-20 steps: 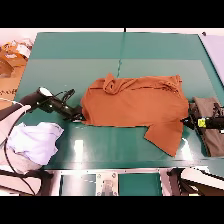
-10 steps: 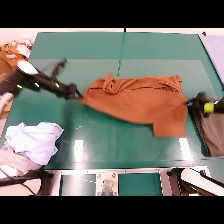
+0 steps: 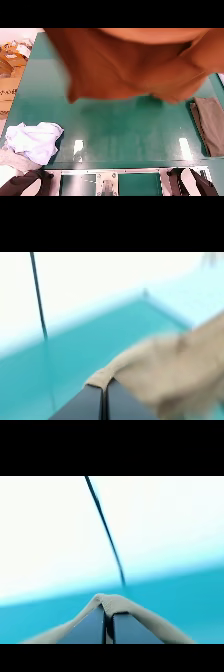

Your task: Fold the shirts.

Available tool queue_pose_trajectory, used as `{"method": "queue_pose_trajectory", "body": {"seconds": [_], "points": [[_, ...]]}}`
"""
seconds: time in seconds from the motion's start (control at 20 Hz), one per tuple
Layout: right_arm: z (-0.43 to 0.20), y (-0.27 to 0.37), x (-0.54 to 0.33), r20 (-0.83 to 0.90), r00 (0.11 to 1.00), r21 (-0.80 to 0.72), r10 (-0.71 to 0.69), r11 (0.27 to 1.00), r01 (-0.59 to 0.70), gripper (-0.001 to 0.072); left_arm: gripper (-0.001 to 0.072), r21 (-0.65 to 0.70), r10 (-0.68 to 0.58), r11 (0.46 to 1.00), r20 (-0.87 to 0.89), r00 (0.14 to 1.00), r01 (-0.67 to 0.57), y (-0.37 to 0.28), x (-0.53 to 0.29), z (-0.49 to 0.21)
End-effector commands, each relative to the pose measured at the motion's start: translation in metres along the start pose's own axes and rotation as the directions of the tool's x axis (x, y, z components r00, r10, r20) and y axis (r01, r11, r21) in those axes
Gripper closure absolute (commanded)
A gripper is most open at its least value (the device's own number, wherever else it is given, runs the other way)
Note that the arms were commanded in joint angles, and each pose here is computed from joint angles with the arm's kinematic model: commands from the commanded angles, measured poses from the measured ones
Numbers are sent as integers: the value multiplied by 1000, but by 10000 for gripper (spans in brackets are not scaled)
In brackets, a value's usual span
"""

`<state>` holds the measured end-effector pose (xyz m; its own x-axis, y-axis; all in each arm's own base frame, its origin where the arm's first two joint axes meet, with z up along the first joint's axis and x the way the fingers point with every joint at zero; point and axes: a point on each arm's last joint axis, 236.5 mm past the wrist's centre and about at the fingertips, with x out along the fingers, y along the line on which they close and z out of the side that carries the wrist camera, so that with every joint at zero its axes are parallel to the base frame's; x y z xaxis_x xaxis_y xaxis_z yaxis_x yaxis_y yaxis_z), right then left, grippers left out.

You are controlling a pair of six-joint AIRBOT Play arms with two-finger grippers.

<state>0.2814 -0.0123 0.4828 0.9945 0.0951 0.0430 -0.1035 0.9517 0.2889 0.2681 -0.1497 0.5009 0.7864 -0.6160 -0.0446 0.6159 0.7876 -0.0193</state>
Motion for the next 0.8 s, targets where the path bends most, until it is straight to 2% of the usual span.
{"method": "queue_pose_trajectory", "body": {"seconds": [0.0, 0.2, 0.4, 0.6, 0.75], "points": [[72, 77, -69, 256, 965, -139, 61, 990, -26, 691, 687, 85, 21, 995, 291, 957, -48, -49, -86, 81], [72, 67, -66, 252, 967, -127, 24, 992, 9, 691, 687, 88, 47, 993, 289, 956, -75, -50, -97, 78], [35, 12, -21, 130, 991, -13, -33, 999, 35, 691, 687, -39, 195, 981, 99, 976, -192, 21, -41, 20], [-65, -72, 45, -115, 991, 139, -67, 987, 83, 691, 687, -194, 154, 962, -204, 967, -194, 82, 57, -95], [-176, -126, 100, -303, 951, 218, -56, 968, 127, 691, 687, -312, 17, 938, -396, 918, -152, 106, 127, -202]]}}
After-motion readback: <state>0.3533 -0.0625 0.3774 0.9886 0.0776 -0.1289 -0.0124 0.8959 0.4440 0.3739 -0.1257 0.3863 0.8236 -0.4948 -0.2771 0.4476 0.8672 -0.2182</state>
